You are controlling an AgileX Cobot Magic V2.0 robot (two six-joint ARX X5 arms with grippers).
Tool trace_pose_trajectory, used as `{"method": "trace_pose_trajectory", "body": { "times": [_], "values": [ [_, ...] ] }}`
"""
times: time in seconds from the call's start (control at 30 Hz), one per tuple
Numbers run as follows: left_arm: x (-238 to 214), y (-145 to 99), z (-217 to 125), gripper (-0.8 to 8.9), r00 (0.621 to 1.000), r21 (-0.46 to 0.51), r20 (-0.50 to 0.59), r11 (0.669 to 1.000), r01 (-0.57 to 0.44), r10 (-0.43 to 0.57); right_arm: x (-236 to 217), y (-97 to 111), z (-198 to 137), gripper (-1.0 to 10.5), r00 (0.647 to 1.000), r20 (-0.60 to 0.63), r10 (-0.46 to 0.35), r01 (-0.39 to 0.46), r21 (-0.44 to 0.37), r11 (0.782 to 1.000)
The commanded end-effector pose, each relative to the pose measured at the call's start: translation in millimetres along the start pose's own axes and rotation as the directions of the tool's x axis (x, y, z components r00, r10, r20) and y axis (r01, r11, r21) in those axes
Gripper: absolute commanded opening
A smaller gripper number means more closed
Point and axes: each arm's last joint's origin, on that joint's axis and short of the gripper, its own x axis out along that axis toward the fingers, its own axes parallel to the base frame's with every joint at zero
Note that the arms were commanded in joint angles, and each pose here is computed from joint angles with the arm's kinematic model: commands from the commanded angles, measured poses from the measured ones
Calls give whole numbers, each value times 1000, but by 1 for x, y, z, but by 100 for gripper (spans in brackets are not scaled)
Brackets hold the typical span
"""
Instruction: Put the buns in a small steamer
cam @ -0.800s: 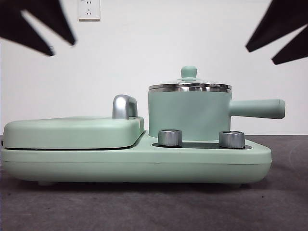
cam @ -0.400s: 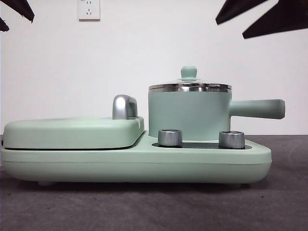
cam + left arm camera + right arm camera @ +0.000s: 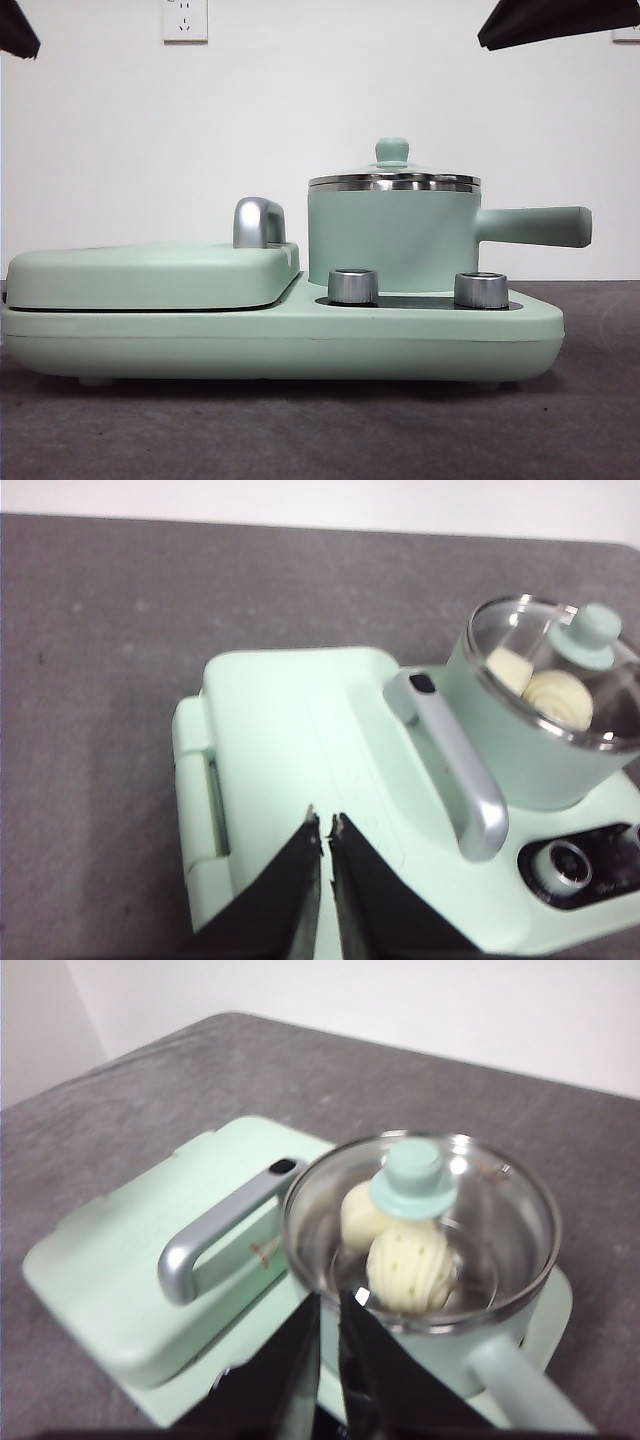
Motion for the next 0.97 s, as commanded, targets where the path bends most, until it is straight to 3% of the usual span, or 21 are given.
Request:
{"method": "trace_pose_trajectory", "body": {
  "times": [0.03,0.4,0.47,0.73,0.97],
  "values": [
    [0,-1,0,9,1000,0,-1,1000,4,-4,-1,2,5,16,1000,20,10,-10,7,1000],
    [-1,-1,0,8,1000,1,-1,1000,3,-3,-1,2,5,15,1000,23,8,-9,7,1000],
    [-3,2,1,9,1000,69,14,998,-10,9,-1,2,5,16,1000,23,8,-8,6,1000],
    [-23,26,-3,9,984,-10,116,991,-133,133,-1,2,5,15,1000,23,8,-9,7,1000],
    [-31,43,-28,9,942,-43,236,971,-237,240,-1,2,5,16,1000,23,8,-9,7,1000]
  ]
}}
